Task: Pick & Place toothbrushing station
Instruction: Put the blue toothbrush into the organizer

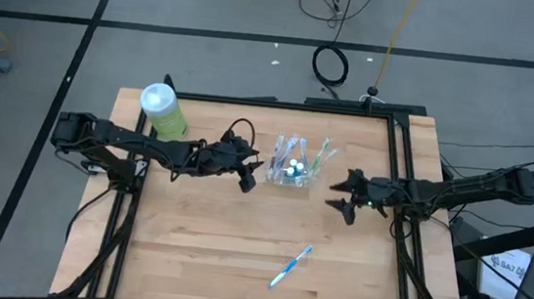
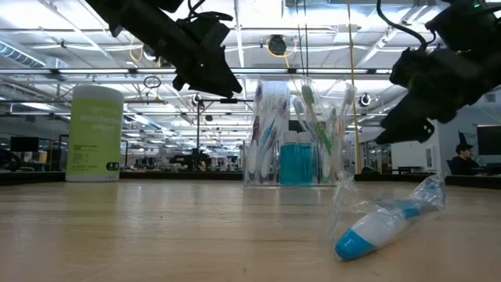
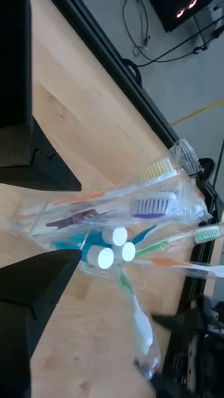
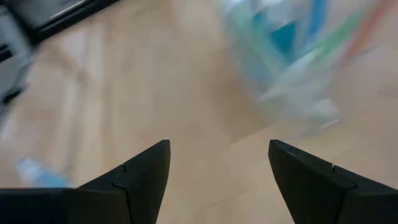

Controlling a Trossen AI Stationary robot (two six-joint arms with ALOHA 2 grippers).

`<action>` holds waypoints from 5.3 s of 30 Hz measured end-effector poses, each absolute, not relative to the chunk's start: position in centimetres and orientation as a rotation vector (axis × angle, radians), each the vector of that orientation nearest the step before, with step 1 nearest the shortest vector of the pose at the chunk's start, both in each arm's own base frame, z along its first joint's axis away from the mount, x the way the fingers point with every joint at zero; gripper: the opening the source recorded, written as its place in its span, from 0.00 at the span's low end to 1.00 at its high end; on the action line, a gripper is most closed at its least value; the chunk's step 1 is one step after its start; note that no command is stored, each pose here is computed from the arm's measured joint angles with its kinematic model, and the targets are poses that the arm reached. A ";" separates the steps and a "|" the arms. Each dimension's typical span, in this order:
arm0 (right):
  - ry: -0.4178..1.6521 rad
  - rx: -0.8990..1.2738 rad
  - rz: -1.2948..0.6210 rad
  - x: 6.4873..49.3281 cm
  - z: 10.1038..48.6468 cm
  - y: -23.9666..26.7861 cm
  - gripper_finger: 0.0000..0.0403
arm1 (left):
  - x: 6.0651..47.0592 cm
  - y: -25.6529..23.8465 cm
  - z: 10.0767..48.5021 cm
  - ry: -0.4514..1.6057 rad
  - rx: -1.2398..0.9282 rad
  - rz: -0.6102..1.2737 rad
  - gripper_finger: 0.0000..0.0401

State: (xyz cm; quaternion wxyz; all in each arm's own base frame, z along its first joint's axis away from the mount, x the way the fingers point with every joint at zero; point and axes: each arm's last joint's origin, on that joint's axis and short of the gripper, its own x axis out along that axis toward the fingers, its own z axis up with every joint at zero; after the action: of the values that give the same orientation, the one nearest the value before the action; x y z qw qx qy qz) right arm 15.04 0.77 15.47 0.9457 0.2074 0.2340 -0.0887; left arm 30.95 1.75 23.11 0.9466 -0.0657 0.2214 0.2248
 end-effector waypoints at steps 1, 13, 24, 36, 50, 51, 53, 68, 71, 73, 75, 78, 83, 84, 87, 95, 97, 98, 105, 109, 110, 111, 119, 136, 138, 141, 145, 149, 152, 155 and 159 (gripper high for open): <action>0.493 0.442 -0.138 15.0 15.4 1.1 0.66 | 30.9 1.8 23.1 0.453 -0.133 0.458 0.42; 0.371 0.235 0.321 16.3 15.9 6.9 0.66 | 30.9 1.8 23.0 0.468 -0.131 0.460 0.42; 0.366 0.153 0.451 21.3 14.4 11.7 0.64 | 30.9 1.8 23.0 0.465 -0.137 0.462 0.42; 0.733 -0.160 0.498 24.7 15.3 13.5 0.57 | 30.9 1.7 23.0 0.463 -0.147 0.463 0.42; 0.841 -0.308 0.459 25.4 11.8 12.9 0.50 | 30.9 1.5 22.9 0.467 -0.211 0.405 0.42; 0.841 -0.327 0.467 25.5 11.6 12.9 0.50 | 31.0 1.5 22.9 0.467 -0.213 0.399 0.42; 0.841 -0.362 0.483 25.5 11.4 12.9 0.50 | 31.0 1.4 22.9 0.469 -0.215 0.391 0.42; 0.869 -0.341 0.478 25.6 11.1 12.4 0.18 | 31.1 0.6 22.8 0.490 -0.403 0.227 0.42; 0.864 -0.363 0.488 25.6 11.1 12.4 0.13 | 31.1 0.1 22.8 0.499 -0.467 0.182 0.42; 0.859 -0.378 0.484 25.6 11.1 12.4 0.11 | 31.1 -0.3 22.8 0.510 -0.509 0.142 0.42; 0.844 -0.403 0.488 25.7 11.1 12.4 0.09 | 31.1 -0.9 22.8 0.523 -0.520 0.099 0.42; 0.809 -0.451 0.504 25.9 11.2 12.5 0.05 | 31.0 -1.8 22.8 0.533 -0.513 0.060 0.42; 0.754 -0.620 0.435 26.0 11.8 12.1 0.03 | 31.0 -2.9 22.8 0.543 -0.508 0.025 0.42; 0.738 -0.674 0.407 26.1 12.0 12.0 0.03 | 30.9 -3.2 22.8 0.544 -0.505 0.018 0.42; 0.662 -0.832 0.367 26.3 13.3 12.1 0.04 | 30.9 -3.8 22.8 0.549 -0.479 -0.007 0.42; 0.532 -1.218 0.259 27.5 16.7 12.0 0.04 | 31.0 -4.1 22.5 0.562 -0.490 -0.013 0.42; 0.513 -1.292 0.236 27.9 17.3 12.0 0.04 | 31.4 -4.1 21.8 0.579 -0.507 -0.003 0.42; 0.509 -1.322 0.233 28.1 17.5 11.8 0.04 | 31.5 -4.1 21.5 0.588 -0.513 0.001 0.42; 0.502 -1.427 0.172 28.8 18.1 11.0 0.04 | 33.0 -4.5 19.9 0.567 -0.587 -0.044 0.42; 0.508 -1.469 0.162 29.0 18.1 10.6 0.04 | 33.6 -4.7 19.3 0.541 -0.590 -0.067 0.42; 0.508 -1.474 0.161 29.0 18.2 10.5 0.04 | 33.7 -4.7 19.2 0.538 -0.592 -0.075 0.42; 0.511 -1.479 0.158 29.0 18.2 10.4 0.04 | 33.8 -4.7 19.1 0.534 -0.594 -0.078 0.42; 0.469 -1.455 0.086 29.7 18.8 9.5 0.04 | 34.0 -4.7 18.7 0.538 -0.590 -0.078 0.42; 0.444 -1.469 0.062 30.0 19.2 9.0 0.07 | 33.9 -4.6 18.5 0.562 -0.558 -0.070 0.16; 0.440 -1.446 0.057 30.0 19.2 9.1 0.09 | 33.9 -4.5 18.5 0.562 -0.564 -0.066 0.12; 0.440 -1.365 0.039 30.0 19.2 9.0 0.14 | 33.9 -4.5 18.5 0.561 -0.564 -0.064 0.06; 0.448 -1.274 0.021 30.0 19.1 9.0 0.20 | 33.9 -4.5 18.5 0.554 -0.560 -0.046 0.03; 0.449 -1.165 -0.001 29.9 19.1 9.0 0.27 | 33.9 -4.4 18.4 0.551 -0.579 -0.009 0.08; 0.440 -1.073 -0.029 29.9 19.1 9.3 0.31 | 33.9 -4.3 18.4 0.545 -0.566 0.024 0.10; 0.419 -1.001 -0.070 29.6 19.5 10.0 0.33 | 33.9 -4.1 18.4 0.527 -0.544 0.073 0.06; 0.345 -0.914 -0.074 28.7 21.1 10.8 0.32 | 34.0 -3.9 18.5 0.500 -0.492 0.112 0.03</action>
State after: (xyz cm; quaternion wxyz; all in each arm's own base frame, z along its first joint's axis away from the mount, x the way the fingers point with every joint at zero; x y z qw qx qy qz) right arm 28.71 10.83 21.12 0.8824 -0.4388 0.1659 -0.0354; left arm 33.99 -3.88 18.49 0.9376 -0.2409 0.2447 0.0547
